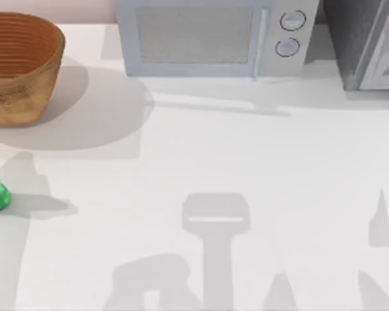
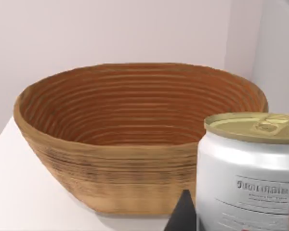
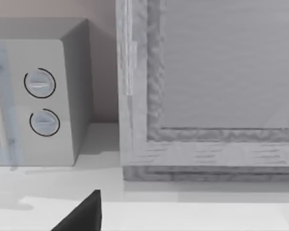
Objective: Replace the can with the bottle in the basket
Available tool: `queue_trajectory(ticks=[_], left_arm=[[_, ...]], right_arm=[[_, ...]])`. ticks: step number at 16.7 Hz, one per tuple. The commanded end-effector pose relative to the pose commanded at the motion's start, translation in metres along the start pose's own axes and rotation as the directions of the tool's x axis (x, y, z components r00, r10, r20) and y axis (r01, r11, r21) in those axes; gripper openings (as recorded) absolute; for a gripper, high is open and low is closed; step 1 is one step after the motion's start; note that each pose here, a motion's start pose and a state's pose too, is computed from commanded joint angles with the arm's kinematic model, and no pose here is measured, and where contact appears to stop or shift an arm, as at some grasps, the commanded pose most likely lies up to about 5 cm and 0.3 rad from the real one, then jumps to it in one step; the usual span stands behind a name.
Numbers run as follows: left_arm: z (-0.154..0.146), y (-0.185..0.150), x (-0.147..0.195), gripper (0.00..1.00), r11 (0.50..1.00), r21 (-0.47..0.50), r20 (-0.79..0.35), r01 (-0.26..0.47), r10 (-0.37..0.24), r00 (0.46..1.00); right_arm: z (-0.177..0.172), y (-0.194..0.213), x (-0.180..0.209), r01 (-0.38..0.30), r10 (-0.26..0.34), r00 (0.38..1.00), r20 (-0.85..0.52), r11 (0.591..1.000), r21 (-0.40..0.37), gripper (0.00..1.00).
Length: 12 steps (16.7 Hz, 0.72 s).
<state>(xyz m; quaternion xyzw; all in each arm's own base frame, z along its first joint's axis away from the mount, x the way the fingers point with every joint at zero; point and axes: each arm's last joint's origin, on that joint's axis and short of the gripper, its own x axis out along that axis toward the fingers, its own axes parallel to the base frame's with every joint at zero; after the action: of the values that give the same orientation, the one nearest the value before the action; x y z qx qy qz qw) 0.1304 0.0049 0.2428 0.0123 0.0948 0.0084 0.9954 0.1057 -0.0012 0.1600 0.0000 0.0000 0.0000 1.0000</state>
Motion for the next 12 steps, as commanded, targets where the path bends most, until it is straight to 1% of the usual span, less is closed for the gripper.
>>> queue_trajectory(ticks=[3,6,8,12], left_arm=[[-0.045,-0.005,-0.011,0.00,1.000,-0.007,0.105,0.008,-0.007,0.994],[-0.075,-0.007,-0.010,0.00,1.000,-0.017,0.167,0.016,-0.013,0.986],[-0.084,-0.008,-0.009,0.00,1.000,-0.022,0.186,0.019,-0.014,0.982],[-0.086,-0.008,-0.009,0.00,1.000,-0.023,0.189,0.019,-0.014,0.982]], right_arm=[[0.000,0.000,0.000,0.000,0.000,1.000,0.000,1.000,0.000,1.00],[0.000,0.000,0.000,0.000,0.000,1.000,0.000,1.000,0.000,1.00],[0.000,0.000,0.000,0.000,0.000,1.000,0.000,1.000,0.000,1.00],[0.000,0.000,0.000,0.000,0.000,1.000,0.000,1.000,0.000,1.00]])
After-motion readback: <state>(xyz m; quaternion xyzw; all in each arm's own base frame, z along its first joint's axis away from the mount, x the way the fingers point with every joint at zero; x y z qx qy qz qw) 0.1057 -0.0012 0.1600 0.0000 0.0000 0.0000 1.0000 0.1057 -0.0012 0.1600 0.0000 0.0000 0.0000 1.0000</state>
